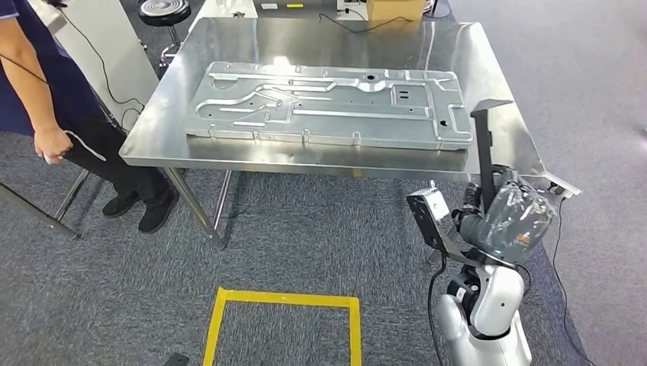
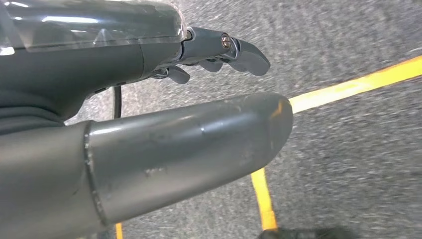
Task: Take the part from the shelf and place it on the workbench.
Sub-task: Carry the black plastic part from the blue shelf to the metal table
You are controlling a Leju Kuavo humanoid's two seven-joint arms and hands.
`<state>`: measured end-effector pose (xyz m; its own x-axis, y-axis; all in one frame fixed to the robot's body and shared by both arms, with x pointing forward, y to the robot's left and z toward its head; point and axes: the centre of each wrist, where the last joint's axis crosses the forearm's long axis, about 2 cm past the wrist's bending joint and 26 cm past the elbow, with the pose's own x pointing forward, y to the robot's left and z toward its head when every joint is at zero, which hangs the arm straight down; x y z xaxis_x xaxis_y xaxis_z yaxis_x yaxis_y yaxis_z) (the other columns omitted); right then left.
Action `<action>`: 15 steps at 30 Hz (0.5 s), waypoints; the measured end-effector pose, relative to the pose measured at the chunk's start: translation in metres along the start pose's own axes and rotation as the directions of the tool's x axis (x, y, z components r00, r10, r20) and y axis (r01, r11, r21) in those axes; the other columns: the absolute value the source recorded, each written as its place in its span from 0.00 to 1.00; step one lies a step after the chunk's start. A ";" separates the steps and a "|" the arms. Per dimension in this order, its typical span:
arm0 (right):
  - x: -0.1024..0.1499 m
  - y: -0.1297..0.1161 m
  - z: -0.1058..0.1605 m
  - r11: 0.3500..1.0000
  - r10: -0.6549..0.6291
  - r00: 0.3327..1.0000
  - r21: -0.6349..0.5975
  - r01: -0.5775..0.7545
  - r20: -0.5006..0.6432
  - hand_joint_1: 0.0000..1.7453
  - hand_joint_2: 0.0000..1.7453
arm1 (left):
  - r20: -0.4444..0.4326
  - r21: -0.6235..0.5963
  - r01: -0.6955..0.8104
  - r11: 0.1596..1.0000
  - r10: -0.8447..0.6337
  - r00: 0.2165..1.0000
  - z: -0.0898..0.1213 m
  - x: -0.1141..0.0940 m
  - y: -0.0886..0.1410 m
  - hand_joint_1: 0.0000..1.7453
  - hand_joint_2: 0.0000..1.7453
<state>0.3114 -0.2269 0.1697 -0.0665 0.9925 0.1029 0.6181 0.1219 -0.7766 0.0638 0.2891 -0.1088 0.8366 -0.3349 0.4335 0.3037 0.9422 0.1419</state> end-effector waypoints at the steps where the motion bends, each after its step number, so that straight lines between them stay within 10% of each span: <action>1: 0.001 0.000 -0.002 1.000 0.002 1.000 0.000 -0.002 0.011 1.00 1.00 | 0.000 0.000 0.000 1.000 0.000 1.000 0.000 0.000 0.000 0.00 0.00; 15: 0.010 0.002 -0.029 0.999 0.045 0.993 -0.006 -0.045 0.112 1.00 1.00 | 0.002 -0.004 0.014 1.000 -0.014 1.000 -0.001 0.004 0.001 0.00 0.00</action>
<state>0.3351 -0.2169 0.1871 -0.1256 0.9921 -0.0027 0.6254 0.0771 -0.7765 0.0681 0.2892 -0.1082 0.8311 -0.3484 0.4334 0.3174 0.9372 0.1448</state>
